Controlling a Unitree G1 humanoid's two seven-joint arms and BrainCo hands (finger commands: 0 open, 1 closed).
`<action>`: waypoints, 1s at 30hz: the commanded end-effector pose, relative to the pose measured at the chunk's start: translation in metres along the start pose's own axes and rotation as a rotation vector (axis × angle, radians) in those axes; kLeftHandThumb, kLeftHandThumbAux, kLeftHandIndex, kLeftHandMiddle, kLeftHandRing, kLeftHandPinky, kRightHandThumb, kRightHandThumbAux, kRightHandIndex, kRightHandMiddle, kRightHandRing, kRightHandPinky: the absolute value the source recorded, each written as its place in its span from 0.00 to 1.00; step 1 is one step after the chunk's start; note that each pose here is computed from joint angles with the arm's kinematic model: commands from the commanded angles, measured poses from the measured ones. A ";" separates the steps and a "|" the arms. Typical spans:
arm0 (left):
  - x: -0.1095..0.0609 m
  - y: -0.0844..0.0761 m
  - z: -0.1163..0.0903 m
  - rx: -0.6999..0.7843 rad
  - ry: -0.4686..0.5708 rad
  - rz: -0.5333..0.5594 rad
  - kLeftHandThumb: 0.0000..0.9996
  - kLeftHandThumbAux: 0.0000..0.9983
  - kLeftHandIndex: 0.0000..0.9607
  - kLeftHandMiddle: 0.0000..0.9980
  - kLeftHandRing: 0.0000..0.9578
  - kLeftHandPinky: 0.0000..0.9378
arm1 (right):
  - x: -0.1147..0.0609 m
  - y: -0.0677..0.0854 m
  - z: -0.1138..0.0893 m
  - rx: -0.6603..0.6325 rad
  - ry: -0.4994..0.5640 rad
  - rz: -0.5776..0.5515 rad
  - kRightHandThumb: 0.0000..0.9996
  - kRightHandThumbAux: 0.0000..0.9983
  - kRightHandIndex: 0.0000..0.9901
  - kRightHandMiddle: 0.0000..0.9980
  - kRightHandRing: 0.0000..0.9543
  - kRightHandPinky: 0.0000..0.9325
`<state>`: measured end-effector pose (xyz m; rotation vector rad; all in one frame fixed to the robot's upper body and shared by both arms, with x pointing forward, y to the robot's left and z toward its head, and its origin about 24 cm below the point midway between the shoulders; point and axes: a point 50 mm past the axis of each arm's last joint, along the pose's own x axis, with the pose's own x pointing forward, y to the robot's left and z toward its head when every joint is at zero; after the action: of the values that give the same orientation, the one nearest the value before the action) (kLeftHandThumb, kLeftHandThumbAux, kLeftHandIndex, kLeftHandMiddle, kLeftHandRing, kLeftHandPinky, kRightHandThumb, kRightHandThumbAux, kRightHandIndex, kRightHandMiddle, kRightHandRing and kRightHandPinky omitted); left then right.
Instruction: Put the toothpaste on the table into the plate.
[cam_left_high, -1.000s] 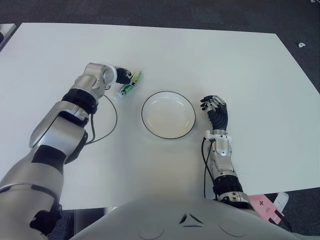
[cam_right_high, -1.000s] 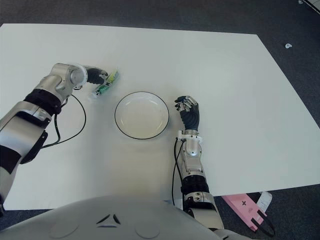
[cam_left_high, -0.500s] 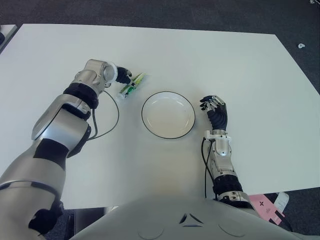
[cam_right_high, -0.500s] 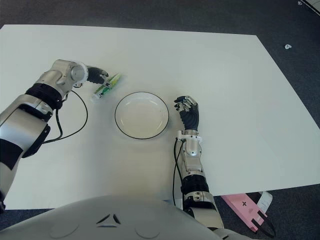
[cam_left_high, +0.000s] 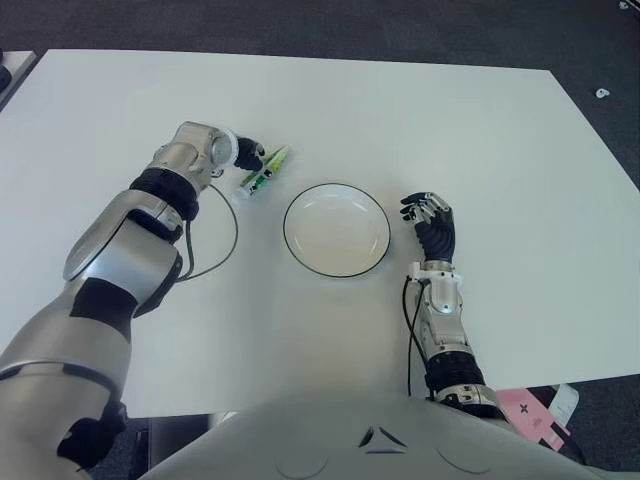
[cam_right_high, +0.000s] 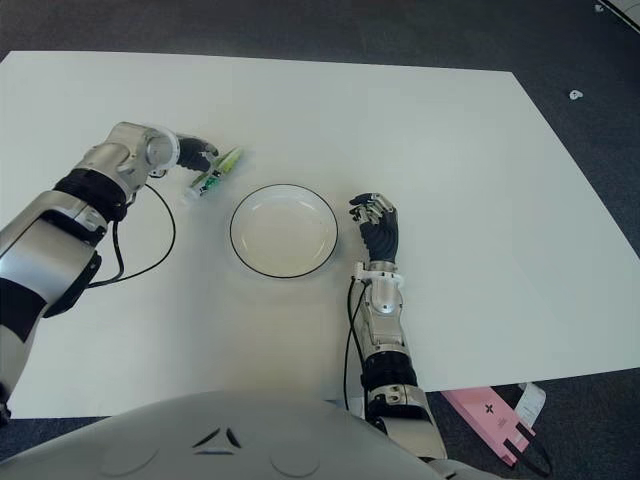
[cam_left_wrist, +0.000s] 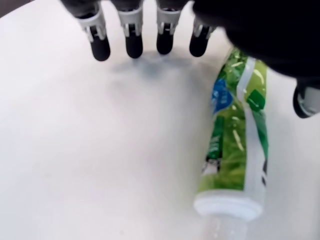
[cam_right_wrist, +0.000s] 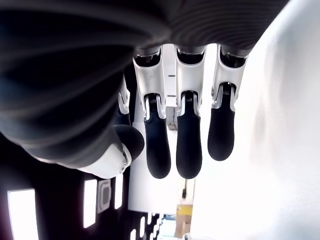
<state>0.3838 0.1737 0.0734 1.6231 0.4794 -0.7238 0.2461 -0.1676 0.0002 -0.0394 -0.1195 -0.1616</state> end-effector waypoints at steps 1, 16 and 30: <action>0.024 -0.095 0.017 -0.006 -0.002 -0.266 0.22 0.26 0.00 0.00 0.00 0.03 | -0.020 -0.003 -0.024 -0.014 0.150 -0.019 0.71 0.73 0.43 0.49 0.53 0.54; 0.026 -0.113 0.025 -0.078 0.052 -0.130 0.30 0.18 0.00 0.00 0.00 0.00 | -0.022 -0.007 -0.023 -0.021 0.147 -0.029 0.71 0.73 0.43 0.49 0.53 0.54; 0.013 -0.149 0.057 -0.216 0.133 -0.001 0.40 0.22 0.00 0.00 0.00 0.00 | -0.023 -0.008 -0.025 -0.033 0.165 -0.026 0.71 0.73 0.43 0.50 0.53 0.54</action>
<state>0.3530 0.1594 0.0353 1.5986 0.3664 -0.3671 0.2438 -0.1686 0.0053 -0.0445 -0.1388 -0.1675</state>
